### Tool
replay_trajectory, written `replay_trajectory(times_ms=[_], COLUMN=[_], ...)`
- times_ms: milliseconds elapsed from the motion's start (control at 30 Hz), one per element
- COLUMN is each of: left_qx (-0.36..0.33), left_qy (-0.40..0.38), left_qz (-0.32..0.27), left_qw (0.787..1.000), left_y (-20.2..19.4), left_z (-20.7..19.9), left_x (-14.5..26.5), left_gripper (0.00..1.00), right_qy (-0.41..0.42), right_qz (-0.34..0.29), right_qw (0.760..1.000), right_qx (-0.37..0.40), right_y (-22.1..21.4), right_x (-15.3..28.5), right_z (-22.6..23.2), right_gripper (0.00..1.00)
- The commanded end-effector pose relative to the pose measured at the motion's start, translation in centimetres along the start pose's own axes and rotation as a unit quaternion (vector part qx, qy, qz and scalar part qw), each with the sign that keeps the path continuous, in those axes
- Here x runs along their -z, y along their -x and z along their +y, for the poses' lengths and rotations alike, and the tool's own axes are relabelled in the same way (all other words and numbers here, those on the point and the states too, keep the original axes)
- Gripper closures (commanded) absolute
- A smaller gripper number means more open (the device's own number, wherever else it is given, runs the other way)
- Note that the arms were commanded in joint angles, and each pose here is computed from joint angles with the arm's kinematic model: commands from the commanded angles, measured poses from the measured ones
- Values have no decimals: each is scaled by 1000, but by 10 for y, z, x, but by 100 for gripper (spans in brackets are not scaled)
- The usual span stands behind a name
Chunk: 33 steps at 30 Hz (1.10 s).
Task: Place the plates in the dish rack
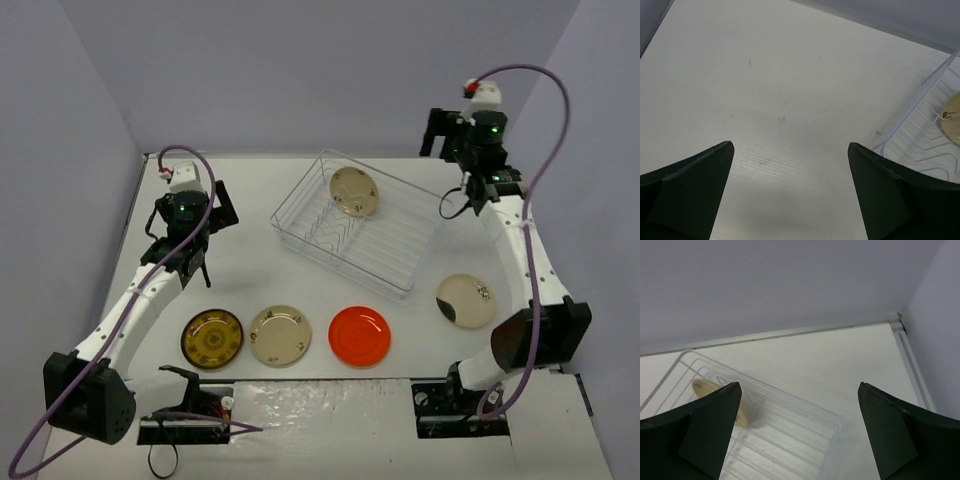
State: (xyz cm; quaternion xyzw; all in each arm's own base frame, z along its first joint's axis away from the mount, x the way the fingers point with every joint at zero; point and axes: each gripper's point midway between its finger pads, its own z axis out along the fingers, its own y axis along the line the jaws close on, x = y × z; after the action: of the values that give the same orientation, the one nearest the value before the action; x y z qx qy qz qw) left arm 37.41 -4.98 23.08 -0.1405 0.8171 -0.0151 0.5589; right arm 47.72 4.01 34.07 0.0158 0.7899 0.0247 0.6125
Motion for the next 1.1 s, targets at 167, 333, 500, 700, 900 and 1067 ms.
replay_trajectory(times_ms=[167, 333, 500, 700, 900, 1067], left_qx=[44, 56, 54, 53, 55, 65], left_qy=[-68, -79, -69, -69, -84, -83], left_qz=[-37, -36, -16, -5, 7, 10], left_qw=[996, 995, 996, 996, 995, 994], left_y=[39, 33, 27, 24, 28, 27], left_z=[-14, -12, -8, -10, -20, -20], left_x=[-22, -32, -40, -45, -47, -47], left_gripper=[3, 3, 3, 3, 3, 3], right_qy=[-269, -287, -300, -306, -292, -315], right_qz=[49, 63, 121, 161, 177, 187], right_qw=[928, 891, 861, 843, 830, 816], right_qx=[-252, -345, -392, -413, -442, -448], right_y=[-117, -175, -241, -297, -325, -344], right_x=[128, 152, 159, 164, 166, 175], right_z=[-155, -167, -168, -165, -162, -167], right_gripper=[0, 0, 0, 0, 3, 3])
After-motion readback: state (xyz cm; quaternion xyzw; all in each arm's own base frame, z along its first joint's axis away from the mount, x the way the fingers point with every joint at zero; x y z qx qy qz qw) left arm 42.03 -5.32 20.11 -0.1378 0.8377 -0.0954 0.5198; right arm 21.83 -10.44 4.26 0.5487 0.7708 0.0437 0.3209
